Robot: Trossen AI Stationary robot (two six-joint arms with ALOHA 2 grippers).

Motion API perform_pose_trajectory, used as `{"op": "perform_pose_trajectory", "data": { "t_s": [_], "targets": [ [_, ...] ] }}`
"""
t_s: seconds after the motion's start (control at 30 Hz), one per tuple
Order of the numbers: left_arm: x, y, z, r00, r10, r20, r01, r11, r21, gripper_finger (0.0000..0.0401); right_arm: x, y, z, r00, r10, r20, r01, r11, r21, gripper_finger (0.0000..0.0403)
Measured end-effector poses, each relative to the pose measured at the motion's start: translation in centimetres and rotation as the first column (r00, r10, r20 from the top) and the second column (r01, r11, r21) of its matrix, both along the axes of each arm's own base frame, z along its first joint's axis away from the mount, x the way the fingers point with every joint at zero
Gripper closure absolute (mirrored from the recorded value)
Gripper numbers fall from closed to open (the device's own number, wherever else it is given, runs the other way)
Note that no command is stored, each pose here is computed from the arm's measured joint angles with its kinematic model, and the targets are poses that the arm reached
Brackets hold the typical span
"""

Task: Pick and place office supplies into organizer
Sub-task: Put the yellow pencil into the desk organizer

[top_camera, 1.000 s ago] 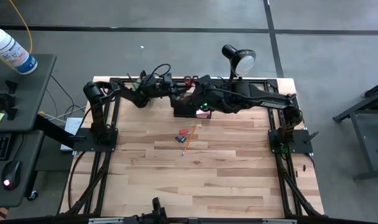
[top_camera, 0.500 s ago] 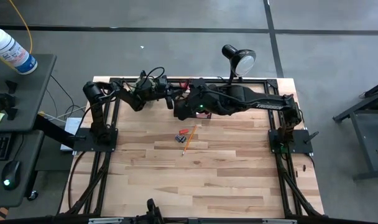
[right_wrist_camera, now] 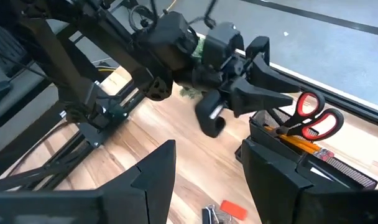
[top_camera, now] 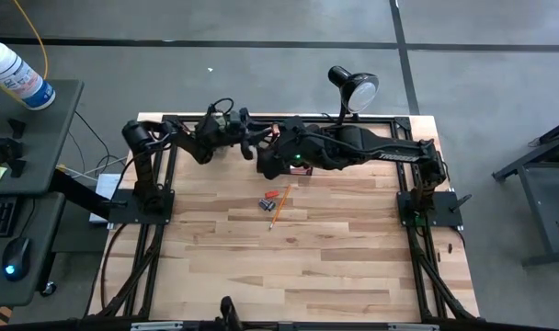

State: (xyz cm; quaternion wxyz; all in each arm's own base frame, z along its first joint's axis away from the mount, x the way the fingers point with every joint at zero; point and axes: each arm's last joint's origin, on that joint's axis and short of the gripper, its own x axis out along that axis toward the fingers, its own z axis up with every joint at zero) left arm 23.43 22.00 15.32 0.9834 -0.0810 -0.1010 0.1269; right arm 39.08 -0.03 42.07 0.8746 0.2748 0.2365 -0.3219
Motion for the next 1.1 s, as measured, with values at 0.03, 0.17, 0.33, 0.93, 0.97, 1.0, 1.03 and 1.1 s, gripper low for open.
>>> {"op": "perform_pose_trajectory", "data": {
  "t_s": [0.03, 0.17, 0.33, 0.93, 0.97, 1.0, 1.03, 1.1],
  "targets": [
    [0.0, -0.1, 0.3, 0.999, -0.028, 0.017, 0.028, 1.000, 0.006, 0.0295, 0.0, 0.0, 0.0, 1.000, 0.000, -0.005, 0.000, 1.000, 0.000, 0.0226],
    [-0.1, -0.6, 1.2, 0.984, -0.179, 0.023, 0.179, 0.984, -0.010, 0.0311, -0.3, 0.0, -0.3, 0.999, 0.000, -0.050, 0.000, 1.000, -0.002, 0.0226],
    [0.0, -1.9, 2.2, 0.944, -0.330, 0.029, 0.330, 0.943, -0.033, 0.0346, -0.5, 0.1, -0.5, 0.996, 0.007, -0.086, -0.008, 1.000, -0.013, 0.0226],
    [-1.7, -12.3, 2.0, 0.913, -0.386, -0.131, 0.363, 0.916, -0.168, 0.0399, -2.5, 3.9, -2.9, 0.919, 0.062, -0.388, -0.125, 0.982, -0.139, 0.0226],
    [-1.5, -12.9, 2.2, 0.910, -0.389, -0.147, 0.365, 0.916, -0.165, 0.0399, -2.4, 4.0, -3.4, 0.912, 0.068, -0.405, -0.135, 0.981, -0.140, 0.0226],
    [-1.3, -13.6, 2.4, 0.906, -0.390, -0.166, 0.364, 0.917, -0.166, 0.0400, -2.3, 4.2, -4.0, 0.904, 0.075, -0.420, -0.146, 0.979, -0.140, 0.0226],
    [-1.1, -14.1, 2.5, 0.903, -0.385, -0.190, 0.355, 0.919, -0.171, 0.0400, -2.2, 4.4, -4.6, 0.895, 0.082, -0.439, -0.157, 0.978, -0.136, 0.0226],
    [-0.8, -15.3, 2.8, 0.899, -0.369, -0.236, 0.332, 0.926, -0.181, 0.0400, -2.1, 4.6, -6.0, 0.873, 0.089, -0.480, -0.171, 0.977, -0.130, 0.0226]
  ]
}}
